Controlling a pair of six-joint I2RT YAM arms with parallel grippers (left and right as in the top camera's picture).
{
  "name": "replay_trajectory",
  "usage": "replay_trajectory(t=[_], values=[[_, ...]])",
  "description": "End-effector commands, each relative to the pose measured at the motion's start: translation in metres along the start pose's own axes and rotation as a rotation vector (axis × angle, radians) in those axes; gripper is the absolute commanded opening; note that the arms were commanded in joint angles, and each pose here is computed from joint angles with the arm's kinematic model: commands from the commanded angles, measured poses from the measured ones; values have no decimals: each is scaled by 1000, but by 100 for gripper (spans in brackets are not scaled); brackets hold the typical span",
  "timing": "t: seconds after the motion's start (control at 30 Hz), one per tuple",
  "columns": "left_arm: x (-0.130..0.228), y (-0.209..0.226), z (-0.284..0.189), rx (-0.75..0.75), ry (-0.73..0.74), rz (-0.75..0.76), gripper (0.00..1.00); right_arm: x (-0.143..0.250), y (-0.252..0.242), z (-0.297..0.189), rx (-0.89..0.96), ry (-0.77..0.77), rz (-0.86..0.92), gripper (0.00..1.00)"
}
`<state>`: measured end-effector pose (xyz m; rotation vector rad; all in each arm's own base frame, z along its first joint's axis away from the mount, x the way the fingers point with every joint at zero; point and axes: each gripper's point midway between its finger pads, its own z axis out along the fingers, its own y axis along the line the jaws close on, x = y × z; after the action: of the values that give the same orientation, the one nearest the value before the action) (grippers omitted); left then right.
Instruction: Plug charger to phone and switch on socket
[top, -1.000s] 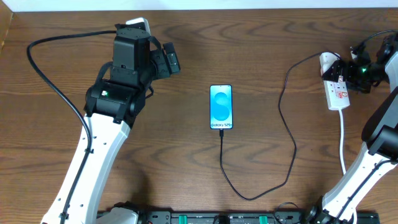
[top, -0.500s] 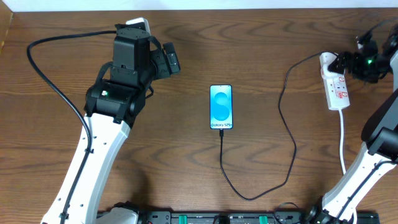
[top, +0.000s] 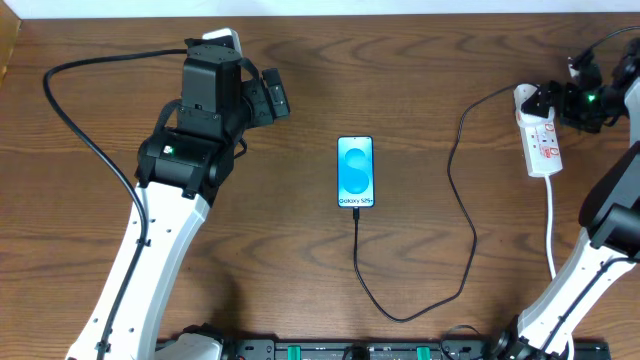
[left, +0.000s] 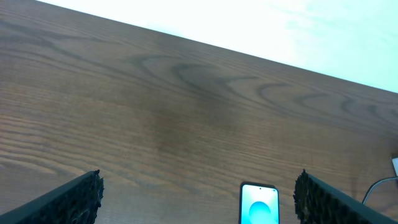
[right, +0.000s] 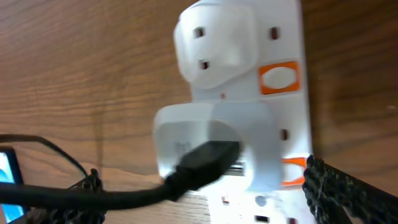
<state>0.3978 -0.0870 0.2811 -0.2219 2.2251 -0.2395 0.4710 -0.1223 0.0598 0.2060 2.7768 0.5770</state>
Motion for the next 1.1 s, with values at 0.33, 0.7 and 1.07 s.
replay_trajectory(t=[0.33,0.7,1.07], values=[[-5,1,-4,-7,-18,8,98,40,12,42,-23,116,21,99],[-5,1,-4,-7,-18,8,98,61,11,55,-37,162,53,99],[-5,1,-4,-7,-18,8,98,59,-25,29,182,183,246,99]])
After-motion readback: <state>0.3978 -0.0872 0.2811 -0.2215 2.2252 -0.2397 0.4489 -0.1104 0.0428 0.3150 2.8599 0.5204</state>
